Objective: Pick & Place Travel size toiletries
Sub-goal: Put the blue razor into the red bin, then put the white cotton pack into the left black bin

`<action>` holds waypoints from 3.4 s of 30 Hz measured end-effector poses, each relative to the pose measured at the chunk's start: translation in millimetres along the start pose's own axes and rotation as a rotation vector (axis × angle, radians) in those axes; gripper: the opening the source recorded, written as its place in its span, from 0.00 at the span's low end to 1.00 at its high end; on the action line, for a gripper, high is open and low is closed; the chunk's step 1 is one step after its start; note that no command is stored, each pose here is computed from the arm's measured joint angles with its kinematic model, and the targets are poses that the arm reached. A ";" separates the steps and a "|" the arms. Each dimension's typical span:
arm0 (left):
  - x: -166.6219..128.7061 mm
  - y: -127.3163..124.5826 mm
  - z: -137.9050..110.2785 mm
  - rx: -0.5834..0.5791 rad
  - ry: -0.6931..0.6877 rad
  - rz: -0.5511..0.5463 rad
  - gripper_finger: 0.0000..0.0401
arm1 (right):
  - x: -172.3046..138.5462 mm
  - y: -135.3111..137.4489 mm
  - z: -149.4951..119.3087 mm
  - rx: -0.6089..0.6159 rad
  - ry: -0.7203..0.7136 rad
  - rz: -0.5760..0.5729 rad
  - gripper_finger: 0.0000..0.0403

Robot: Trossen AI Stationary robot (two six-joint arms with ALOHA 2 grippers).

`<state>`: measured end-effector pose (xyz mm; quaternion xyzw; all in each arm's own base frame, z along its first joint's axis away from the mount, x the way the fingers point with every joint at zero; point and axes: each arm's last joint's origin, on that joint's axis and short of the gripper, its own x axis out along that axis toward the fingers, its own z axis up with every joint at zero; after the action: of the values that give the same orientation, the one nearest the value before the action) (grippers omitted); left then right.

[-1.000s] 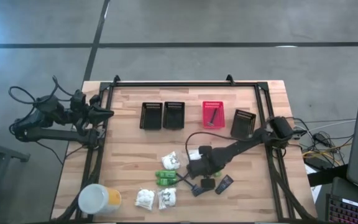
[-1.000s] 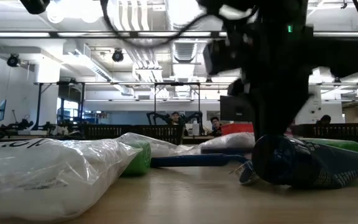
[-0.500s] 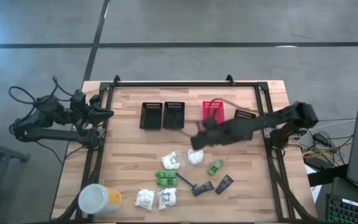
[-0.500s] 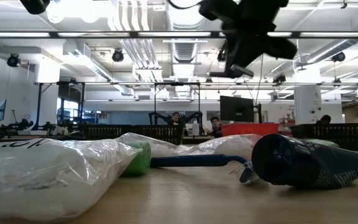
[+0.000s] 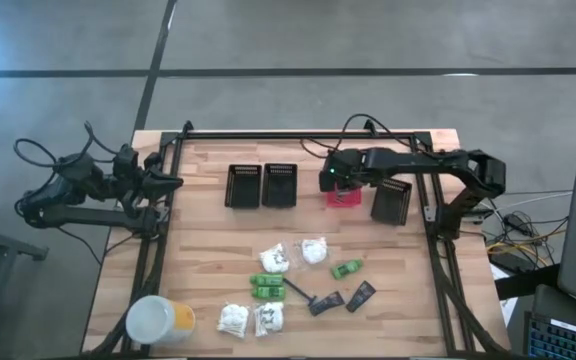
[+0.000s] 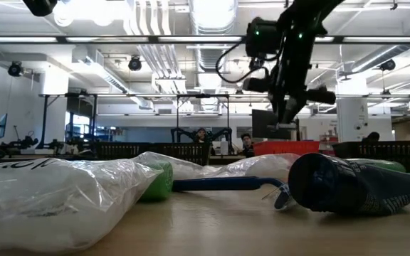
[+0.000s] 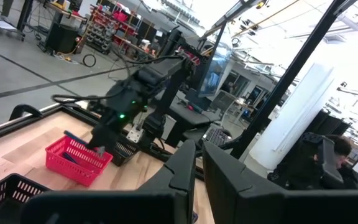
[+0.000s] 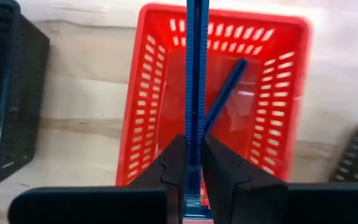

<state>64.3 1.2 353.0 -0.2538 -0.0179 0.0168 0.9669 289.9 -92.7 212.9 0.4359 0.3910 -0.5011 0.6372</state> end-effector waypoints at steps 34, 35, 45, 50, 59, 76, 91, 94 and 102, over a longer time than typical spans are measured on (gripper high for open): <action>-0.1 -0.8 4.5 -0.355 -0.067 0.010 0.09 | -23.3 37.2 -13.2 -0.341 -0.121 0.153 0.65; -0.1 -0.5 4.7 -0.348 -0.075 0.020 0.09 | -23.2 37.2 -13.4 -0.344 -0.120 0.152 0.66; 2.4 6.2 10.1 -0.284 -0.270 0.263 0.09 | -24.1 38.2 -16.6 -0.352 -0.119 0.157 0.67; 2.4 6.2 10.6 -0.266 -0.277 0.270 0.09 | -24.6 38.9 -18.8 -0.359 -0.117 0.160 0.64; 1.4 10.4 13.1 -0.201 -0.376 0.439 0.09 | -27.3 41.9 -28.3 -0.420 -0.113 0.172 0.57; 13.5 10.5 11.6 -0.196 -0.348 0.452 0.09 | -29.5 44.2 -36.2 -0.580 -0.116 0.180 0.63; 130.7 25.9 -53.1 -0.284 0.254 0.438 0.25 | -28.8 38.3 -38.2 -0.725 -0.087 0.125 0.71; 145.1 33.3 -68.8 -0.272 0.344 0.475 0.34 | -28.6 35.9 -39.7 -0.731 -0.072 0.103 0.73; 162.2 37.2 -91.4 -0.250 0.537 0.420 0.48 | -32.6 34.2 -42.8 -0.733 -0.070 0.097 0.80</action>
<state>229.4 -4.5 259.3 -0.3634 0.2876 0.1454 0.8741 314.5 -38.4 235.5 0.1793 0.5013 -0.3116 0.7870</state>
